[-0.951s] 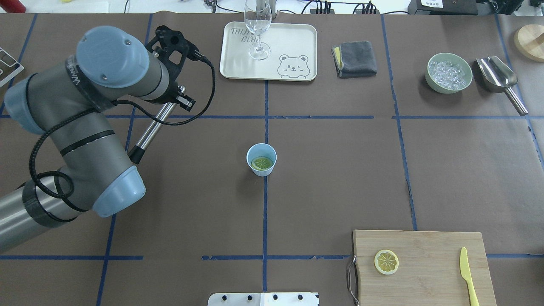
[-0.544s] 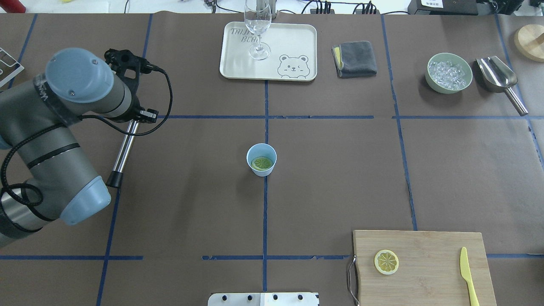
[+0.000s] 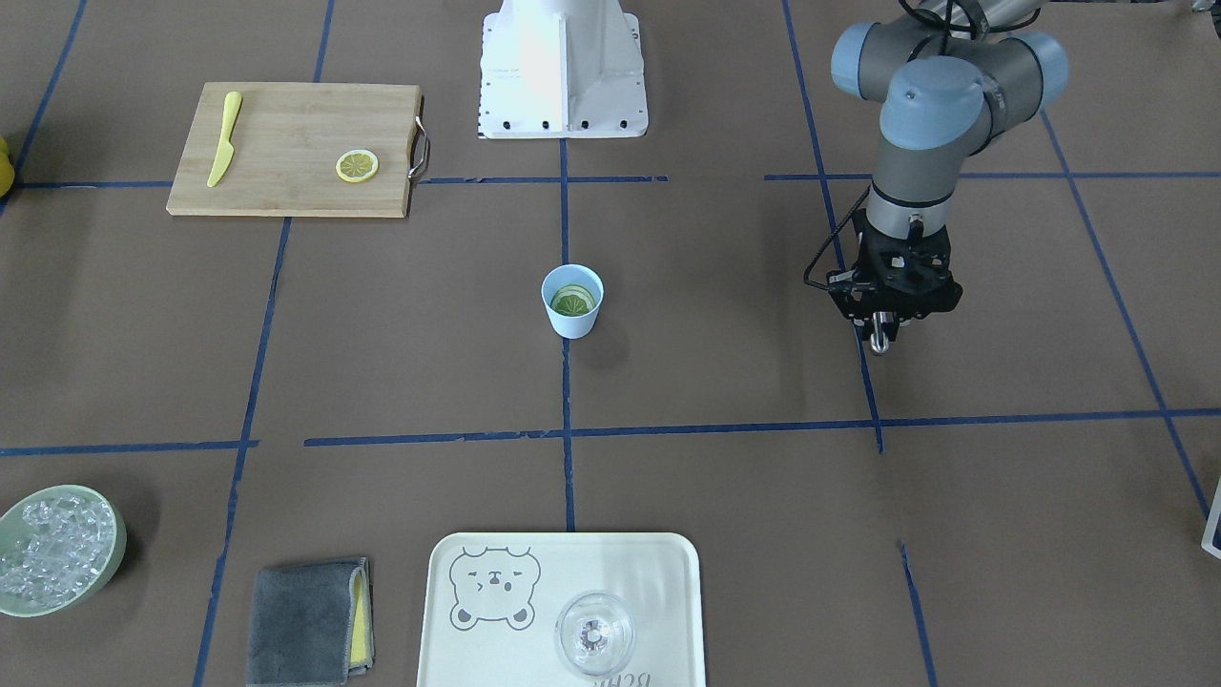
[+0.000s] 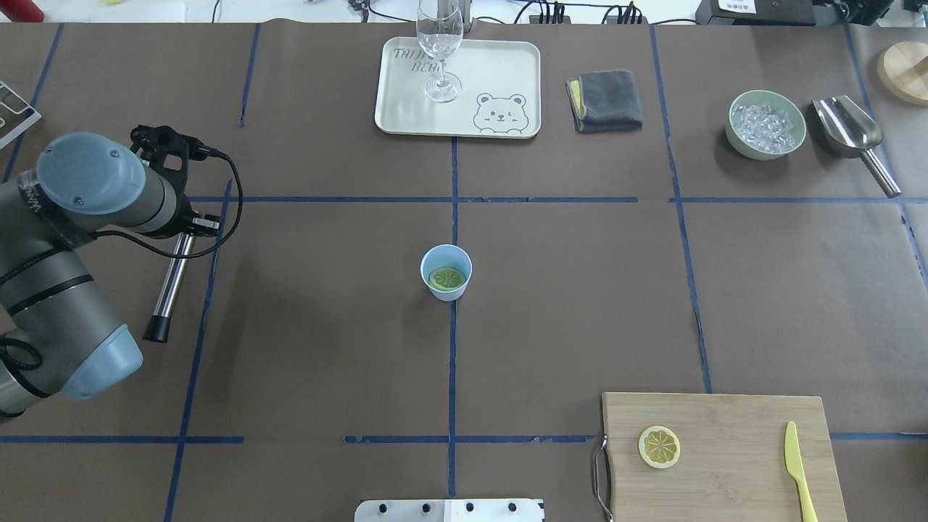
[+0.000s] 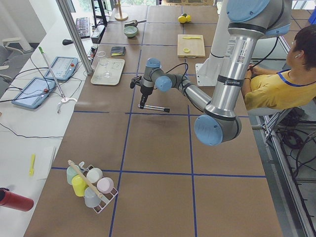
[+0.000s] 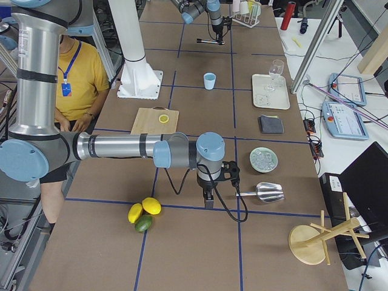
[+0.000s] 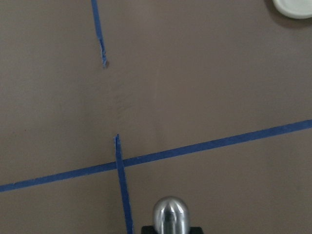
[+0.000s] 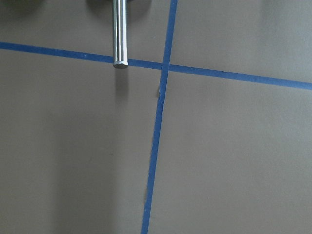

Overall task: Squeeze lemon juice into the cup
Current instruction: 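Lower the muddler onto the table at its original spot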

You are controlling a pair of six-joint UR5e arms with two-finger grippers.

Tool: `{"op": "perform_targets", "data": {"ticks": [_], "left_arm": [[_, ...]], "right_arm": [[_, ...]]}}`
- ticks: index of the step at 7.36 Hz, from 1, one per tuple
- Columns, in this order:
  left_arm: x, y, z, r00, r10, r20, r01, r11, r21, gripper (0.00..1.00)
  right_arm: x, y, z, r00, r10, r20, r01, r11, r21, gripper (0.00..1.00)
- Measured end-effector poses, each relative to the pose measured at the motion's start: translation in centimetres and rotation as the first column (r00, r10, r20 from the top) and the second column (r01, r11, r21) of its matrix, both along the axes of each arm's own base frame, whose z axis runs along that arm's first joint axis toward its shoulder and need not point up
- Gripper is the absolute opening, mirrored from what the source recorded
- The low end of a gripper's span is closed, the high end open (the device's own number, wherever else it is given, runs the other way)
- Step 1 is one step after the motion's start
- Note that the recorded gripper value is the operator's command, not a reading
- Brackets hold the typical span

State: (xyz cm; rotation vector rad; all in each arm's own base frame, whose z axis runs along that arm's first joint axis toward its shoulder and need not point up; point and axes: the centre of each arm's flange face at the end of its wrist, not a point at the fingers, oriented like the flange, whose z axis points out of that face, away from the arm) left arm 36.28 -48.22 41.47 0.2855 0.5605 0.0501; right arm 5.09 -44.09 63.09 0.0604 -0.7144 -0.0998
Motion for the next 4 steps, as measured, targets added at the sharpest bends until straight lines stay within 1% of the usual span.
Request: {"op": "perform_targets", "data": {"ticks": [2, 4], "left_arm": [[0.4, -0.3, 2.2, 1.0, 0.0, 0.027, 0.001, 1.0, -0.025, 0.0], [0.8, -0.8, 4.0, 0.999, -0.006, 0.037, 0.007, 0.999, -0.038, 0.0]], "right_arm": [[0.0, -0.1, -0.1, 1.0, 0.0, -0.001, 0.0, 1.0, 0.002, 1.0], [0.0, -0.2, -0.1, 1.0, 0.0, -0.001, 0.0, 1.0, 0.003, 1.0]]}}
